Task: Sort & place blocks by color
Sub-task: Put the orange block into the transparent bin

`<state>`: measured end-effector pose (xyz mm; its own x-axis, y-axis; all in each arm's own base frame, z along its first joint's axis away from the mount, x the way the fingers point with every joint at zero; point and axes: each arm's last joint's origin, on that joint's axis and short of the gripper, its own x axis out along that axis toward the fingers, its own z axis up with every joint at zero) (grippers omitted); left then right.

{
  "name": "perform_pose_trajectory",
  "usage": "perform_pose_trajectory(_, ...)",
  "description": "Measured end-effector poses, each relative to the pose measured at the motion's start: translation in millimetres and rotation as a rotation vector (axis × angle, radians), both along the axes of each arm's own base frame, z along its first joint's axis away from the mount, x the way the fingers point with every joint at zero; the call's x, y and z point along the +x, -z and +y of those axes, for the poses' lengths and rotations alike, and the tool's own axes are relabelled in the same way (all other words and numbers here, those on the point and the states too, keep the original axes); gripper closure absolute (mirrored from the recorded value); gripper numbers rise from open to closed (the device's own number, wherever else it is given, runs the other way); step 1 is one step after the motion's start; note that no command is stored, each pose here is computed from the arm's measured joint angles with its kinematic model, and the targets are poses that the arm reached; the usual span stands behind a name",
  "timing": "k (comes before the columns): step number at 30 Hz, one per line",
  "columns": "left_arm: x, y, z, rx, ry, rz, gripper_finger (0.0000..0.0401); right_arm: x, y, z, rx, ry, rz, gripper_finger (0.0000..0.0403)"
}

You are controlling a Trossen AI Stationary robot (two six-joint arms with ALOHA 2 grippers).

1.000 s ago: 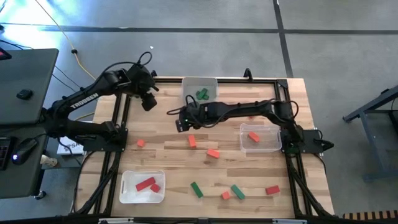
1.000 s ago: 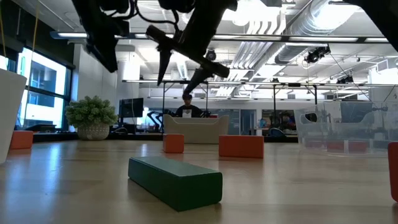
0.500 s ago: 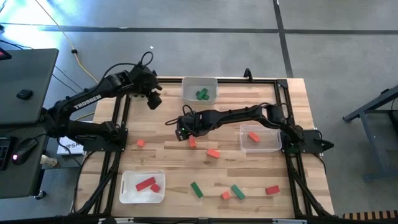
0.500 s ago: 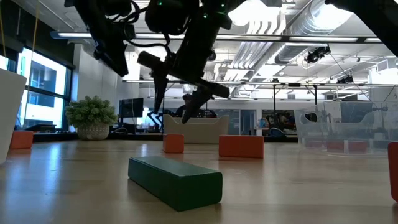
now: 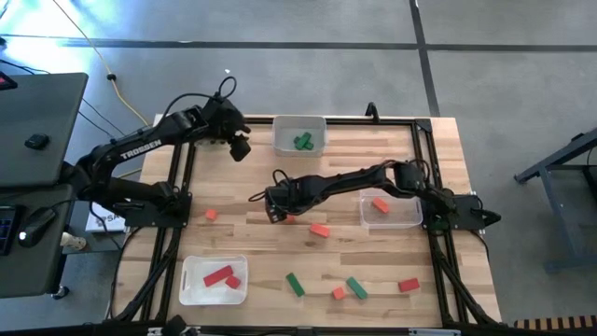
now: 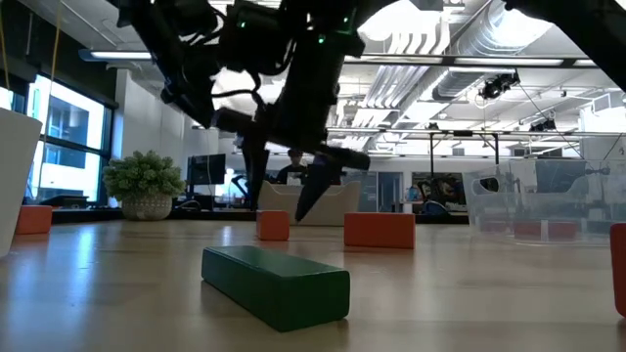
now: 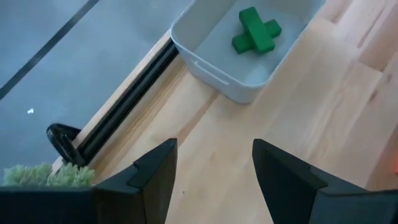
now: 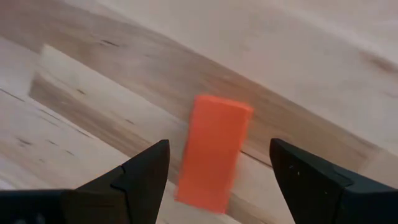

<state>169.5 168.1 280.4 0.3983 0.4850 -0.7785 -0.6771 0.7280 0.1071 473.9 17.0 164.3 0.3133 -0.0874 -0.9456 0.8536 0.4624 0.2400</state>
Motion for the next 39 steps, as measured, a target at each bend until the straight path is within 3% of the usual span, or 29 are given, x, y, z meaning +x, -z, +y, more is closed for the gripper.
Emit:
perform_pose_trajectory(6, 6.8, 0.0, 7.5, 0.038, 0.005, -0.046, 0.0201, 1.3, 16.6, 4.4, 0.034, -0.010, 0.042, 0.0139)
perform_pose_trajectory(9, 6.6, -1.2, 10.3, 0.054, -0.003, -0.061, 0.0201, 1.5, 18.3, 5.4, 0.056, 0.012, 0.046, 0.0159)
perform_pose_trajectory(17, 4.9, -2.2, 13.5, 0.066, -0.018, -0.070, 0.0201, -0.3, 18.7, 5.0, 0.043, -0.030, 0.068, 0.0297)
perform_pose_trajectory(27, 5.1, -2.5, 13.7, 0.069, -0.020, -0.073, 0.0201, -9.7, 3.5, 3.4, -0.035, -0.122, 0.113, 0.0298)
perform_pose_trajectory(39, 5.3, -2.6, 13.3, 0.028, -0.073, -0.122, 0.0201, -43.1, -42.1, -3.4, -0.279, -0.191, 0.287, 0.0298)
